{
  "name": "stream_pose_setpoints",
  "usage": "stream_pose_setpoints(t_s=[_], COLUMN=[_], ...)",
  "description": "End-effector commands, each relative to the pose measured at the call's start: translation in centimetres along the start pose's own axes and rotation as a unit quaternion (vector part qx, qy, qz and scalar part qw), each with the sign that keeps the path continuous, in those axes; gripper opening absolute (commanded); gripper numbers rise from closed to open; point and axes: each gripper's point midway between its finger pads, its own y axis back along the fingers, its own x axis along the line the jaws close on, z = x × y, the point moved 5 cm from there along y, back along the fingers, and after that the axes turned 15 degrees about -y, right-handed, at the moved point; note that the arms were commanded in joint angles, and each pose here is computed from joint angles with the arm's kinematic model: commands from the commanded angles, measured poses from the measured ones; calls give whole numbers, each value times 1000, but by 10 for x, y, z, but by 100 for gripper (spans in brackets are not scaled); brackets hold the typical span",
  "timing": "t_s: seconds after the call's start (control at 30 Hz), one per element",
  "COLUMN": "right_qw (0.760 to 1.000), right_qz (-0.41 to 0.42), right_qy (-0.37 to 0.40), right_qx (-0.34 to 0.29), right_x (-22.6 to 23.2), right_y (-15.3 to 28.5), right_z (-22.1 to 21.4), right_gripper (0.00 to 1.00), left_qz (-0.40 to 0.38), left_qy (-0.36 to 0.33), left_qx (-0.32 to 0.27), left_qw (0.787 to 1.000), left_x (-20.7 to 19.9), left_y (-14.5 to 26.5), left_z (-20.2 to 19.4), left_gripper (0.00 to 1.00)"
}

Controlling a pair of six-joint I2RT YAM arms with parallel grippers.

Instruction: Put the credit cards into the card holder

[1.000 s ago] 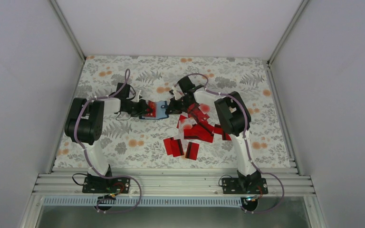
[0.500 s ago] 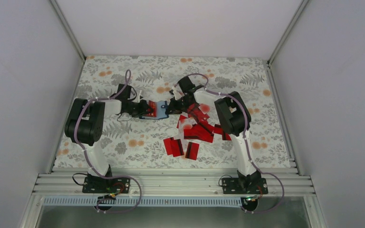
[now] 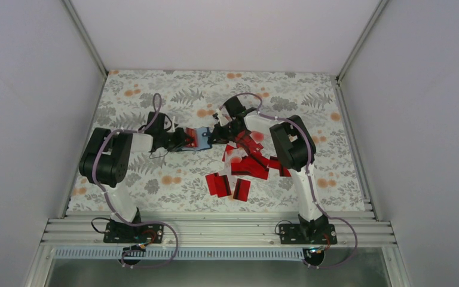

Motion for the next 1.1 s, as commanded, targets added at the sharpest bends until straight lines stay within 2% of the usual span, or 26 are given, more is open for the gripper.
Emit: stream_pose_setpoints(t_s=[0.0,0.27,0.8,1.07], right_qw=[990,991,991,991], right_qz=[-103,-101,-97,-94], right_qy=[-68,-70,-79,-80], right_qx=[62,61,55,53], right_x=[-63,-61,-61,-61], right_y=[-33,-33,-34,-35], right_z=[-38,-38,-35,-34], right_gripper=[4,4,4,4], left_qz=[-11,2,130,161], left_qy=[15,33,-27,-40], left_qx=[11,33,88,115], left_qw=[1000,999,987,979], left_x=[-7,-13,-11,-7], left_y=[-17,-30,-4,2], left_z=[-11,-18,-11,-9], left_gripper=[3,7,54,66])
